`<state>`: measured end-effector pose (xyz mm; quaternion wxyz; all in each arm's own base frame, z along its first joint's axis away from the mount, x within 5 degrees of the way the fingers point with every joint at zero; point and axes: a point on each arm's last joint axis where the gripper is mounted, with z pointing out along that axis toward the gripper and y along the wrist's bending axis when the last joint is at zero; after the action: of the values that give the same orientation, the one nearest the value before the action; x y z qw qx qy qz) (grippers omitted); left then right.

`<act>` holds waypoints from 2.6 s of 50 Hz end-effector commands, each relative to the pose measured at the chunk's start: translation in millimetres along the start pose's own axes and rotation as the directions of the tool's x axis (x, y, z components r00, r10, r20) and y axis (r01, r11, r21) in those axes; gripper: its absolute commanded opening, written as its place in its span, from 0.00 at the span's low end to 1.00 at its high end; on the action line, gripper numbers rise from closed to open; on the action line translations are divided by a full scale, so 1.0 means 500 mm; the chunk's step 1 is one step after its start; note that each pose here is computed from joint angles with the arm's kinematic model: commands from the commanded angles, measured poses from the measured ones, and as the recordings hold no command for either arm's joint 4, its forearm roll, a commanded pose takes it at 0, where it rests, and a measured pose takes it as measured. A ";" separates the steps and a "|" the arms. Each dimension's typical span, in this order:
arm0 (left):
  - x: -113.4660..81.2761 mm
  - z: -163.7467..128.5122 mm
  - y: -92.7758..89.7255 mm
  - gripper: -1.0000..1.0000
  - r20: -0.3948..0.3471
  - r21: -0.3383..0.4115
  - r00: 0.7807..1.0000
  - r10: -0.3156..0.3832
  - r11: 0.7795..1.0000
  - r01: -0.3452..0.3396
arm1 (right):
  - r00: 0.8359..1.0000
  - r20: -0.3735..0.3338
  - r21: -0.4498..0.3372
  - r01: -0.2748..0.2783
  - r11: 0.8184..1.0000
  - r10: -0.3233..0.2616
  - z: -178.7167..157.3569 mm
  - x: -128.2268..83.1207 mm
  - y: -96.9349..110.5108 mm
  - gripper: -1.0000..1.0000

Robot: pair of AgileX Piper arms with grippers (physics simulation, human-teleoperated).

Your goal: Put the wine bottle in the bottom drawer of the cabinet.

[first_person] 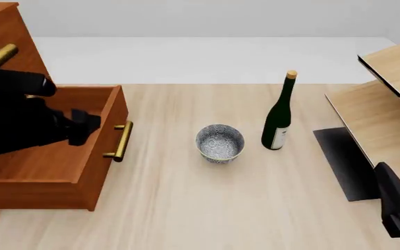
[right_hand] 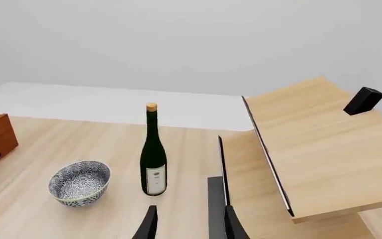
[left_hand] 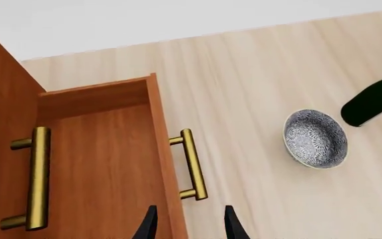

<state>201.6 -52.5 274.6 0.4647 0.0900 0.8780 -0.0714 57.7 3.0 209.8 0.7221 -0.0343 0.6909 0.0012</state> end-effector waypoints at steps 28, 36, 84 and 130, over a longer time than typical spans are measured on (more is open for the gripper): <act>0.058 0.064 0.021 1.00 -0.053 -0.036 0.998 -0.021 0.999 0.019 | 1.000 -0.008 -0.004 0.006 1.000 -0.006 0.000 0.002 0.001 1.00; 0.067 0.070 0.021 1.00 -0.057 -0.037 0.998 -0.030 0.999 0.028 | 1.000 -0.009 -0.006 0.006 1.000 -0.006 -0.001 0.002 0.001 1.00; 0.110 0.115 0.013 1.00 -0.096 -0.021 0.995 -0.034 0.999 0.032 | 1.000 -0.019 -0.012 0.015 1.000 -0.016 -0.002 0.004 0.001 1.00; 0.133 0.122 -0.027 1.00 -0.107 0.052 0.994 -0.004 0.999 0.010 | 0.999 -0.028 -0.020 0.017 1.000 -0.018 0.002 0.004 0.002 1.00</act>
<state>215.0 -65.7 183.7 0.4134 0.0884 0.9024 -0.0831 59.2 4.0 207.9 0.7121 -0.0464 0.7005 0.0004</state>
